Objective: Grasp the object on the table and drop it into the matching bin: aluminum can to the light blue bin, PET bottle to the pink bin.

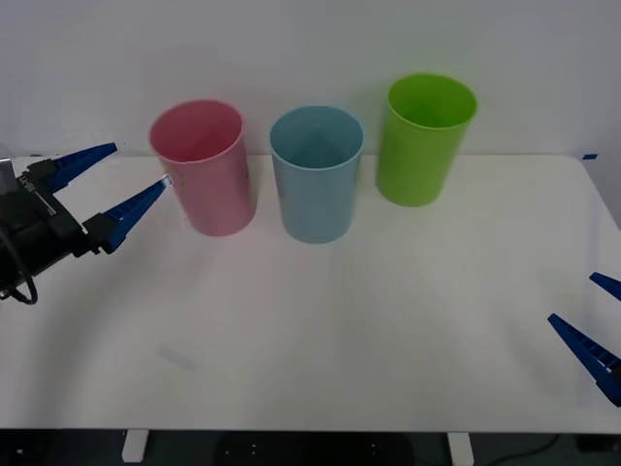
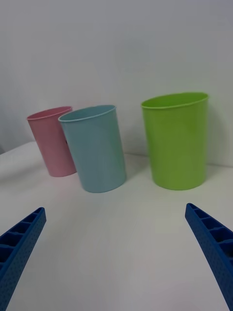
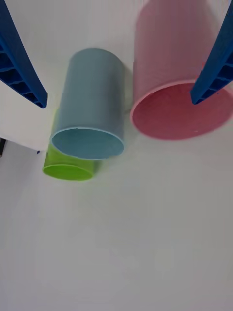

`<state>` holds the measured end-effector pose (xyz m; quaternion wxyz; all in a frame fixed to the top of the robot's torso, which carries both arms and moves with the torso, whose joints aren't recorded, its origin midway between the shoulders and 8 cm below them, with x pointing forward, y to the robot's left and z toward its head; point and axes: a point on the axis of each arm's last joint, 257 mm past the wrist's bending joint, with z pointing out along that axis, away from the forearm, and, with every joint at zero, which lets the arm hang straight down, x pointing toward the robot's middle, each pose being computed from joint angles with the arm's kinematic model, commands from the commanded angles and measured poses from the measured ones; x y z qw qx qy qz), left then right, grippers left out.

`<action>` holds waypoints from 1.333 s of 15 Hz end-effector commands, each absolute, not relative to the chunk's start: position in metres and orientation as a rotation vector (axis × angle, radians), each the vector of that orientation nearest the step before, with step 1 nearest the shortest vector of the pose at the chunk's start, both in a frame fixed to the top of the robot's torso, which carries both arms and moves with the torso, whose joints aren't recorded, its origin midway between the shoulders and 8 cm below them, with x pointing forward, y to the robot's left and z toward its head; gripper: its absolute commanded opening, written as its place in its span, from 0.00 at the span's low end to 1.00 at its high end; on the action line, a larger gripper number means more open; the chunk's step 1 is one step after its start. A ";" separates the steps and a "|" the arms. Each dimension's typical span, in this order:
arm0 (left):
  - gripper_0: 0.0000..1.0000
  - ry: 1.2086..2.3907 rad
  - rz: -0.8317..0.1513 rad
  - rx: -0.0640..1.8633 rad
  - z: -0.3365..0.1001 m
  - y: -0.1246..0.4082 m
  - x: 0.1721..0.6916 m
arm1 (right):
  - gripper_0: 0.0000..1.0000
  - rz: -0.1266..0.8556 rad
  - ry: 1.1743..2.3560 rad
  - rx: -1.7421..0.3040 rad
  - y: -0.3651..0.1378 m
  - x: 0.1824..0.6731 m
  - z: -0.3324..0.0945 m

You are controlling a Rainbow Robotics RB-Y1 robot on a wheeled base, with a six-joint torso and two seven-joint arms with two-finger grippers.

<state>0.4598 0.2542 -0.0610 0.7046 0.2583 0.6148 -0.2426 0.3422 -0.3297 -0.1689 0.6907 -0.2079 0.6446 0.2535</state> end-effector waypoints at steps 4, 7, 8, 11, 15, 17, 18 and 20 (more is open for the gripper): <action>1.00 1.471 -0.489 0.500 -0.071 0.294 0.425 | 1.00 0.567 1.441 -0.465 -0.330 0.342 -0.169; 1.00 1.511 -0.457 0.461 -0.084 0.315 0.416 | 1.00 0.567 1.441 -0.465 -0.330 0.342 -0.169; 1.00 1.524 -0.450 0.451 -0.088 0.321 0.413 | 1.00 0.567 1.441 -0.465 -0.330 0.342 -0.169; 1.00 1.588 -0.394 0.436 -0.108 0.339 0.407 | 1.00 0.567 1.441 -0.465 -0.330 0.342 -0.169; 1.00 1.641 -0.385 0.404 -0.126 0.350 0.398 | 1.00 0.567 1.441 -0.465 -0.330 0.342 -0.169; 1.00 1.663 -0.387 0.380 -0.134 0.355 0.394 | 1.00 0.567 1.441 -0.465 -0.330 0.342 -0.169; 1.00 1.672 -0.388 0.371 -0.138 0.357 0.393 | 1.00 0.567 1.441 -0.465 -0.330 0.342 -0.169; 1.00 1.682 -0.391 0.358 -0.143 0.360 0.392 | 1.00 0.567 1.441 -0.465 -0.330 0.342 -0.169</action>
